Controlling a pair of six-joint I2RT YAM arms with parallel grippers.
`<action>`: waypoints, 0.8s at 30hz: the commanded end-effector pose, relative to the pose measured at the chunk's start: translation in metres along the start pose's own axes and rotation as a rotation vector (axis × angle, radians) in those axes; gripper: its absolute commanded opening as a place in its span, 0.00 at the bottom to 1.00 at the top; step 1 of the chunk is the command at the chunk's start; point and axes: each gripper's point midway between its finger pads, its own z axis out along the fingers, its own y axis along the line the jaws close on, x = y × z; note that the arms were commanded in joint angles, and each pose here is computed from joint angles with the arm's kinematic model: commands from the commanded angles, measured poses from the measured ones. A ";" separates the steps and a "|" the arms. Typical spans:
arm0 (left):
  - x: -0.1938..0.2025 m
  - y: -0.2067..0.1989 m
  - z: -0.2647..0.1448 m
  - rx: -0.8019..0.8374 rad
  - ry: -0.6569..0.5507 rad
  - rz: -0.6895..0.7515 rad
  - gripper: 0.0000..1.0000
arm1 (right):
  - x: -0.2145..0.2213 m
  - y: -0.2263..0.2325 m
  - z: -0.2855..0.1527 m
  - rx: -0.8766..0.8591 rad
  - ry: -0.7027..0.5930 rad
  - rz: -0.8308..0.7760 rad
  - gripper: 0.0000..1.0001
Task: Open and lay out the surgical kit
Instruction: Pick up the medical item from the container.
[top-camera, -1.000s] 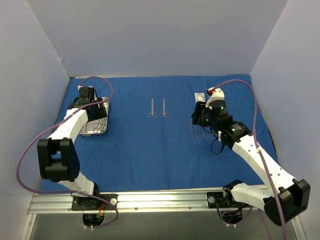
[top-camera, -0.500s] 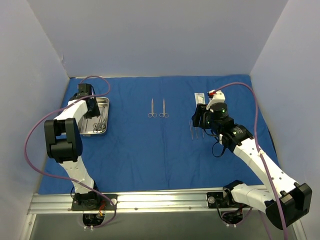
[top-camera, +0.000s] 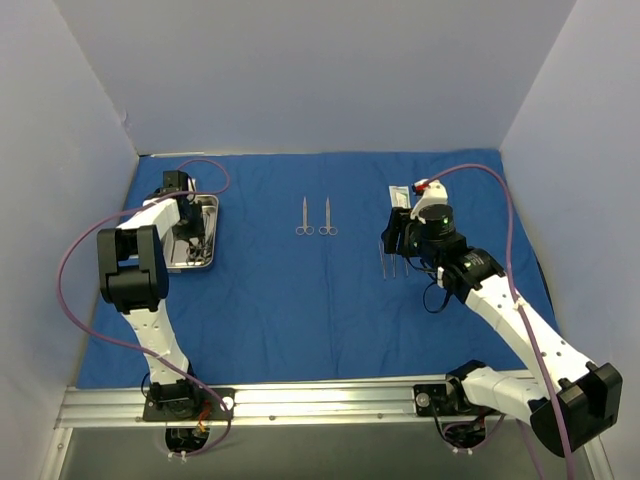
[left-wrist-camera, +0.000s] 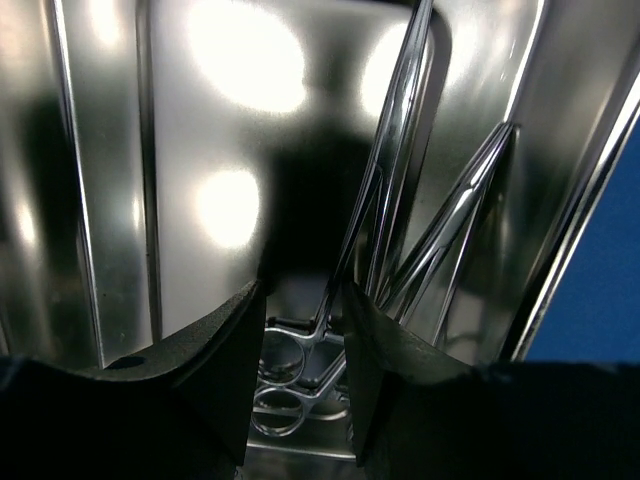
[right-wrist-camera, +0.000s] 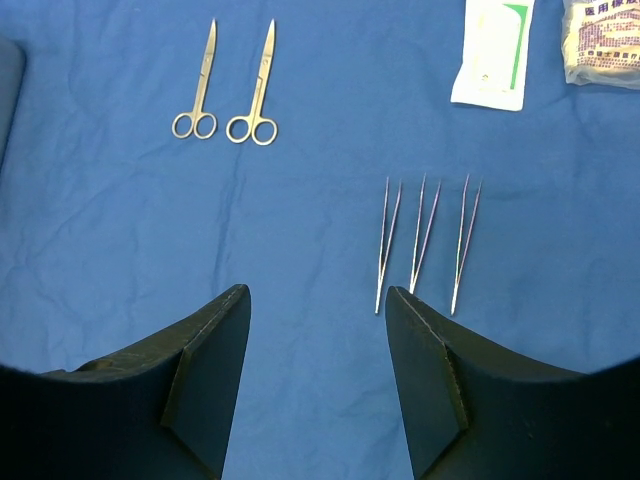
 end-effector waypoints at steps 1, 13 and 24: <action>-0.014 0.002 0.001 0.011 -0.019 0.019 0.46 | -0.009 0.000 0.001 -0.004 -0.025 -0.012 0.52; -0.006 -0.001 0.015 0.028 0.024 0.020 0.36 | -0.006 -0.001 0.006 -0.001 -0.008 -0.028 0.52; 0.001 0.001 0.018 0.062 0.057 0.017 0.02 | -0.002 -0.001 0.007 -0.001 0.008 -0.036 0.52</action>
